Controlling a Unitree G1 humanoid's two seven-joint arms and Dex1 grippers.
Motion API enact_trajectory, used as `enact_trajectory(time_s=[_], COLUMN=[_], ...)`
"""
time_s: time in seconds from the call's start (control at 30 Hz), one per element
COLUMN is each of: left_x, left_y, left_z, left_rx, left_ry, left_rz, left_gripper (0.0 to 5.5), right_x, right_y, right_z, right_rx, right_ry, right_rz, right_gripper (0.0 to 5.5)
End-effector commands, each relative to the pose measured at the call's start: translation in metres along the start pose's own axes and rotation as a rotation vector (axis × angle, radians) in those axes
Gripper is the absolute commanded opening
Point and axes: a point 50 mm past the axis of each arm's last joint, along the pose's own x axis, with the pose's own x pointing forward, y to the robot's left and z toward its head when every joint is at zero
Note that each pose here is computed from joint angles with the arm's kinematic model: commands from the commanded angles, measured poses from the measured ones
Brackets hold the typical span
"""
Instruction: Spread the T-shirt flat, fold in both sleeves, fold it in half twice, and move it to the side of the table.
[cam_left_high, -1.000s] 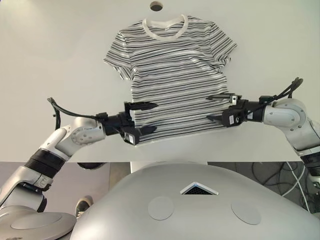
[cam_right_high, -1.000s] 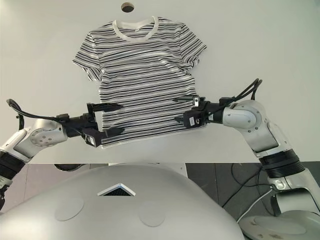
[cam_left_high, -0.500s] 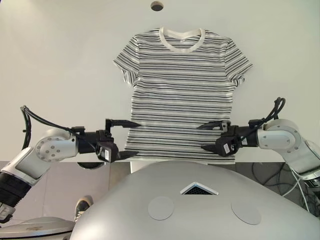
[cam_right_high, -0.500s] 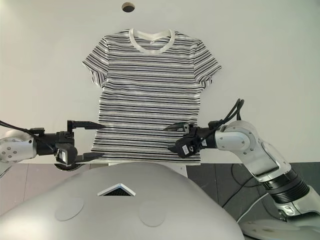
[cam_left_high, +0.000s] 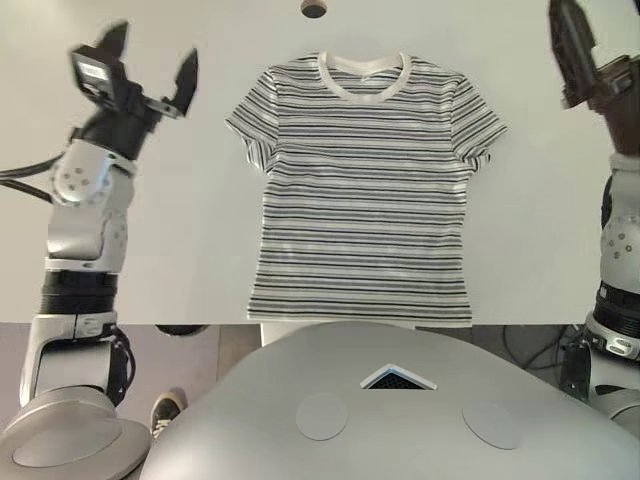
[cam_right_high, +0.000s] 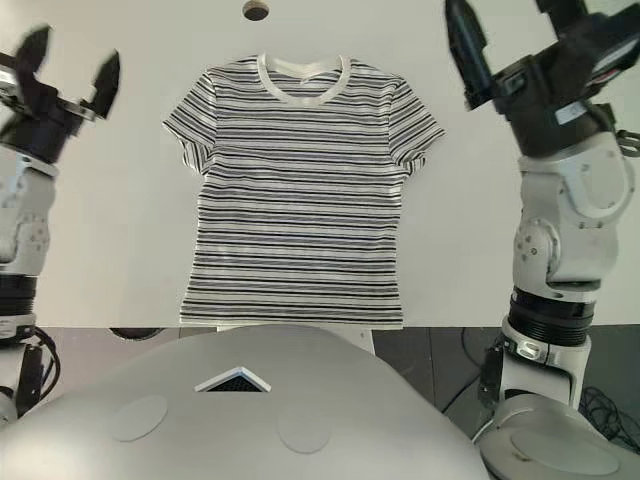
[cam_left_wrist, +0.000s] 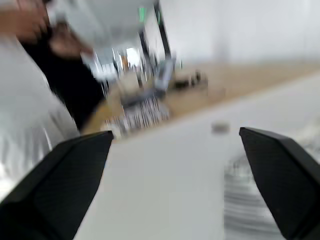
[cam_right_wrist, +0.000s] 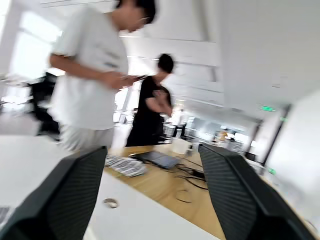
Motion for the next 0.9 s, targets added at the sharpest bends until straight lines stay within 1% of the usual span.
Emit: enact_trajectory(time_s=[0.03,0.1,0.13,0.17,0.27,0.53,0.83,0.9], left_x=[0.01,0.008,0.007,0.007,0.007,0.008,0.016,0.018], left_y=[-0.014,-0.027,-0.031,-0.033,-0.03,-0.037,-0.049,-0.051], left_z=[-0.038,-0.048,-0.05,-0.05,-0.047,-0.053,-0.066,-0.07], left_rx=[-0.095,-0.247,-0.299,-0.363,-0.465,-0.529,-0.562,-0.57], left_ry=[0.288,0.396,0.421,0.438,0.458,0.514,0.562,0.578], left_rz=[-0.012,-0.093,-0.123,-0.14,-0.139,-0.139,-0.146,-0.148], left_gripper=[4.7,4.7,4.7,4.7,4.7,4.7,4.7,4.4], right_x=[-0.003,-0.005,-0.005,-0.006,-0.008,-0.011,-0.012,-0.013], right_y=[-0.006,-0.005,-0.005,-0.005,-0.005,-0.002,0.002,0.003], right_z=[0.001,0.001,0.002,0.002,0.001,-0.006,-0.013,-0.013], right_rx=[-0.027,-0.036,-0.038,-0.041,-0.039,-0.043,-0.058,-0.059], right_ry=[0.019,0.023,0.023,0.023,0.026,0.046,0.067,0.068], right_rz=[-0.036,-0.033,-0.031,-0.031,-0.036,-0.043,-0.038,-0.036], right_gripper=[3.43,3.43,3.43,3.43,3.43,3.43,3.43,3.48])
